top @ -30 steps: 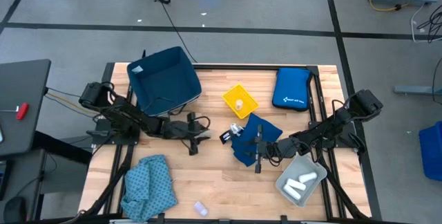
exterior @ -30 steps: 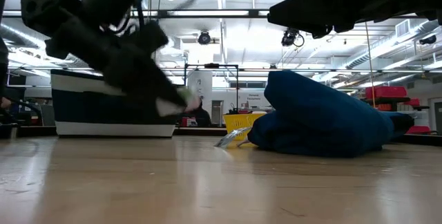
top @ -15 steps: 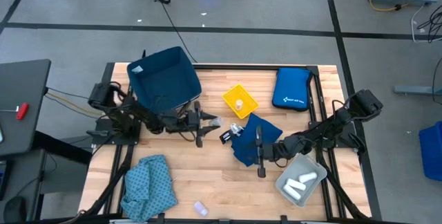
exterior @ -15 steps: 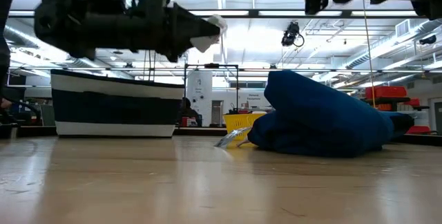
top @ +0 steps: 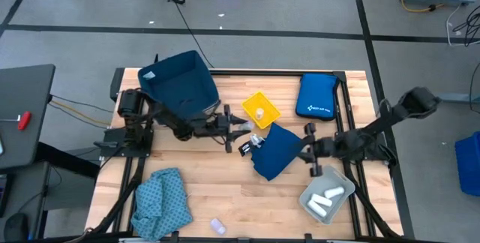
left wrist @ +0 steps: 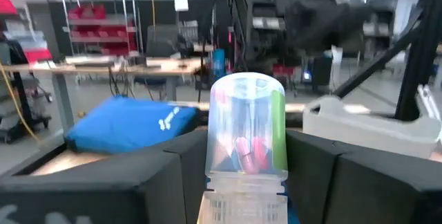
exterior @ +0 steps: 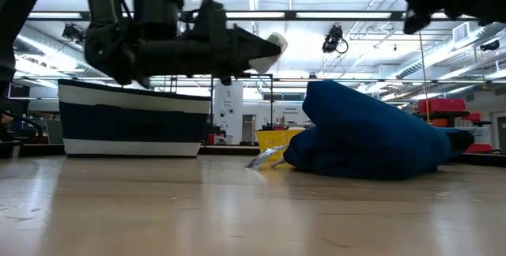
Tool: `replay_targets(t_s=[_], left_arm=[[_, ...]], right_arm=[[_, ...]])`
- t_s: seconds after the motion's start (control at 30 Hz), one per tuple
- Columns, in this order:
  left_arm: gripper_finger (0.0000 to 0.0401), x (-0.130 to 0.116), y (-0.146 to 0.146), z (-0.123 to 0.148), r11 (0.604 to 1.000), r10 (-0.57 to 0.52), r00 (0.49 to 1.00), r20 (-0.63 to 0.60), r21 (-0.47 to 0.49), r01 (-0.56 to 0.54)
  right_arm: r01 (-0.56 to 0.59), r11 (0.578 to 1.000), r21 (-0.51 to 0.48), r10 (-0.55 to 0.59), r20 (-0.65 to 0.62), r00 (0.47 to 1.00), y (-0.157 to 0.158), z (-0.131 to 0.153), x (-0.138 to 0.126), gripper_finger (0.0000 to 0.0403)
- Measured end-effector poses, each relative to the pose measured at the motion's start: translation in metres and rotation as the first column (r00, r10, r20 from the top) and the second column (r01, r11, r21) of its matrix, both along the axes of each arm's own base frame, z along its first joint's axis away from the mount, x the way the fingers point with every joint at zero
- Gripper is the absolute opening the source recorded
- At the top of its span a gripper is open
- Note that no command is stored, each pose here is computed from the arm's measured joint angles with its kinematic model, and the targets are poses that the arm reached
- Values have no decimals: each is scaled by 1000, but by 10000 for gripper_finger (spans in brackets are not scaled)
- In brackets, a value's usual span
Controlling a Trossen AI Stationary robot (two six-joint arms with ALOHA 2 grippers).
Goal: Pick & place medical supplies in basket/bin
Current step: Put the top transparent pill bottle into the yellow bin
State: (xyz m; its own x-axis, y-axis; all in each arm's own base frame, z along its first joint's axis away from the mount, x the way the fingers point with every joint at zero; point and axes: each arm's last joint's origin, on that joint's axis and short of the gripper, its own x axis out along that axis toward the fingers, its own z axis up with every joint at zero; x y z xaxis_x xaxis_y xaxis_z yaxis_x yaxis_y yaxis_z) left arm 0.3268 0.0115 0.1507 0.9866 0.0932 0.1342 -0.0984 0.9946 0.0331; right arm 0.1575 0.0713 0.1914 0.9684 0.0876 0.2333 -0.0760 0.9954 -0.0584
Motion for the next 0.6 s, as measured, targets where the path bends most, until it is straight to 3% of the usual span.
replay_targets(t_s=[0.27,0.6], left_arm=[[155,33,27,8,998,43,985,-168,-29,-49],[155,47,65,24,994,102,975,-198,-15,-107]], right_arm=[[6,1000,26,-8,52,999,-12,-5,-21,105],[9,1000,17,-10,52,999,-12,-6,-21,105]])
